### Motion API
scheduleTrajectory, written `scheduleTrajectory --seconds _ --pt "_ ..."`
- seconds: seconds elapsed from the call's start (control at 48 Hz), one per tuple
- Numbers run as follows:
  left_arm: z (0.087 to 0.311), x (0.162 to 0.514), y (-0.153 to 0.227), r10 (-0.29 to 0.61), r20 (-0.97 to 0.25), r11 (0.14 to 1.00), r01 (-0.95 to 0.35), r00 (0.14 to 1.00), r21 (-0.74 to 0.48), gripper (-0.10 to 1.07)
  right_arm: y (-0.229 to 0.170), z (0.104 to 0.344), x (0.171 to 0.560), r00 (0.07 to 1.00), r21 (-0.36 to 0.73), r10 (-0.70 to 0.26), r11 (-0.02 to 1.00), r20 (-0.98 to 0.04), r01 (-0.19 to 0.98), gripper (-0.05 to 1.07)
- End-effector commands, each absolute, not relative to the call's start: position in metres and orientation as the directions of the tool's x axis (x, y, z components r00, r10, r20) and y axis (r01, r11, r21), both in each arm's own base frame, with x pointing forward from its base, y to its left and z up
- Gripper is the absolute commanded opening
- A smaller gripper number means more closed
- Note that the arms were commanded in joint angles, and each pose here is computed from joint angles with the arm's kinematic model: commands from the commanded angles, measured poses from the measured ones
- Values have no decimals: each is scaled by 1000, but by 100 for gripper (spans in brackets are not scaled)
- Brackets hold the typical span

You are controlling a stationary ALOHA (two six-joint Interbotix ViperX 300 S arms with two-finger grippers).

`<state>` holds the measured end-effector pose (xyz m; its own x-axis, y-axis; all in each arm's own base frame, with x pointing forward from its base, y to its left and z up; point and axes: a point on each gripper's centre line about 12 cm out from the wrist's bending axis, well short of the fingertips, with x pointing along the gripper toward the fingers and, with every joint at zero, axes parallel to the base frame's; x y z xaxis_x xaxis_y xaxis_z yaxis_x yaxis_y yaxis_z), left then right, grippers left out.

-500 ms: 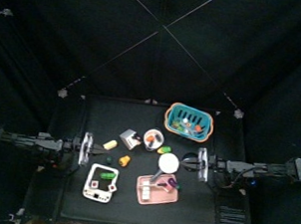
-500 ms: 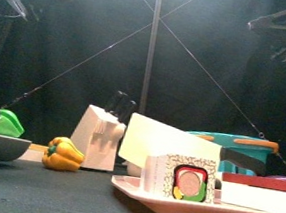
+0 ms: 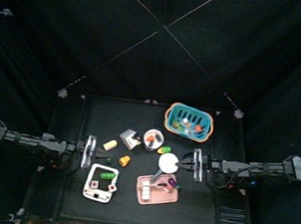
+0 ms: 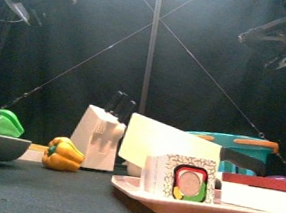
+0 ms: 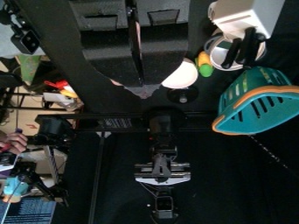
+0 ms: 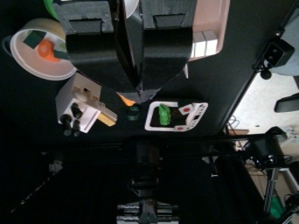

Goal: Cut sushi piece

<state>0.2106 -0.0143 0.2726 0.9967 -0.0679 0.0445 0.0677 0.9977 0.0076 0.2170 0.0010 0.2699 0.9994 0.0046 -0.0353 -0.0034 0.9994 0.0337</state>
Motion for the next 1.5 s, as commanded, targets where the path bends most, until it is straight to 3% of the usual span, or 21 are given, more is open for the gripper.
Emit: scheduleTrajectory --seconds 0.0,0.167,0.521,0.708,0.833,1.021,1.271,1.333,1.479 --pt "280 218 -20 -91 57 996 91 994 7 -3 4 275 223 999 50 16 999 -31 -15 1" --pt "275 228 -30 -130 31 992 129 991 7 -3 17 264 228 993 93 71 994 -97 -62 1" --pt "261 240 -54 -218 -25 976 218 976 -3 -2 41 227 247 928 219 151 973 -340 -78 3" --pt "257 247 -56 -220 -31 976 220 975 -4 3 46 214 259 892 215 155 974 -425 -67 16" --pt "257 252 -59 -226 -40 974 226 973 -19 19 50 209 266 872 214 163 974 -461 -70 29" --pt "258 262 -60 -210 -45 977 207 977 -57 51 56 207 273 846 232 172 971 -505 -58 48" --pt "271 262 -58 -187 106 978 195 977 -77 98 58 226 280 804 334 185 943 -565 17 64" --pt "271 262 -56 -172 103 978 182 980 -98 104 58 226 280 789 345 188 938 -585 33 65" --pt "268 268 -55 -150 66 978 158 986 -134 103 58 223 280 766 340 190 940 -614 39 66"
